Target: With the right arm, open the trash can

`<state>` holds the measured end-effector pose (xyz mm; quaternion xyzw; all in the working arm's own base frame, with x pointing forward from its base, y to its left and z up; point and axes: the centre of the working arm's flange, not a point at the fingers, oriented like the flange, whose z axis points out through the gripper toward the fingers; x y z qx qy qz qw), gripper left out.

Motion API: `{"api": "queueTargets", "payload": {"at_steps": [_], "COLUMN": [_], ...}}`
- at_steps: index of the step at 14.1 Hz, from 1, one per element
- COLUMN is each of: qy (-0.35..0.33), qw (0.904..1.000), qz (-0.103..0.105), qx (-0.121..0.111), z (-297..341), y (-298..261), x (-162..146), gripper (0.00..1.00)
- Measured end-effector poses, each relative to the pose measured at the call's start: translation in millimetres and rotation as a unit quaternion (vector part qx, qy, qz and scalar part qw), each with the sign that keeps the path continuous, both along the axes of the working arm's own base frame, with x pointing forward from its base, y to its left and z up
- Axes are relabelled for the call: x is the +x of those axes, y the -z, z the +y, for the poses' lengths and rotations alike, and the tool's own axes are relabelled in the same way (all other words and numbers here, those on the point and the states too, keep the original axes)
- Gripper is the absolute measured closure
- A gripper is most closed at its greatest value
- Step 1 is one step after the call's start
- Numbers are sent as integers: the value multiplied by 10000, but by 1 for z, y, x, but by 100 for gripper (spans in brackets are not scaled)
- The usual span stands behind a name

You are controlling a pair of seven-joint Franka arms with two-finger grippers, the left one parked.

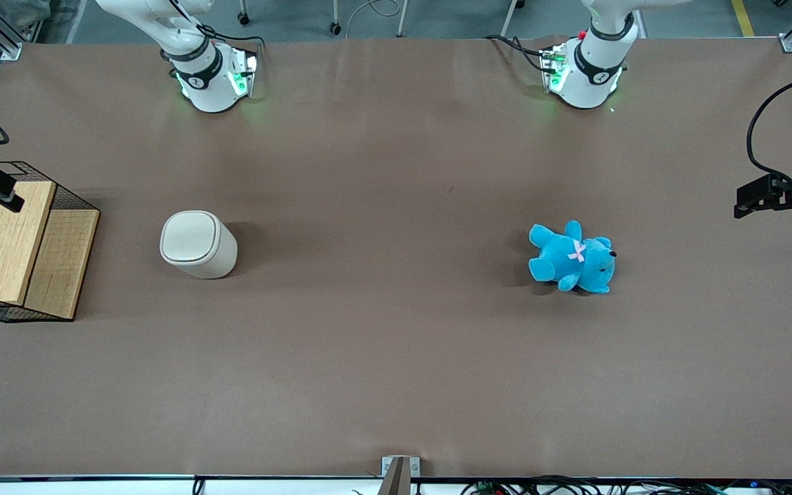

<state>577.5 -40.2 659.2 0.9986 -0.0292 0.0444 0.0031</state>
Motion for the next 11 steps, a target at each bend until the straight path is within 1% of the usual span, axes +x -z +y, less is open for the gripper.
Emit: {"api": "queueTargets", "payload": {"at_steps": [8,11], "qy": [8,-16], "qw": [10000,10000], "qz": [11,95], "qx": [1,8], "z": [0,3], "y": [0,4], "x": [0,-1], "gripper": [0,0]}}
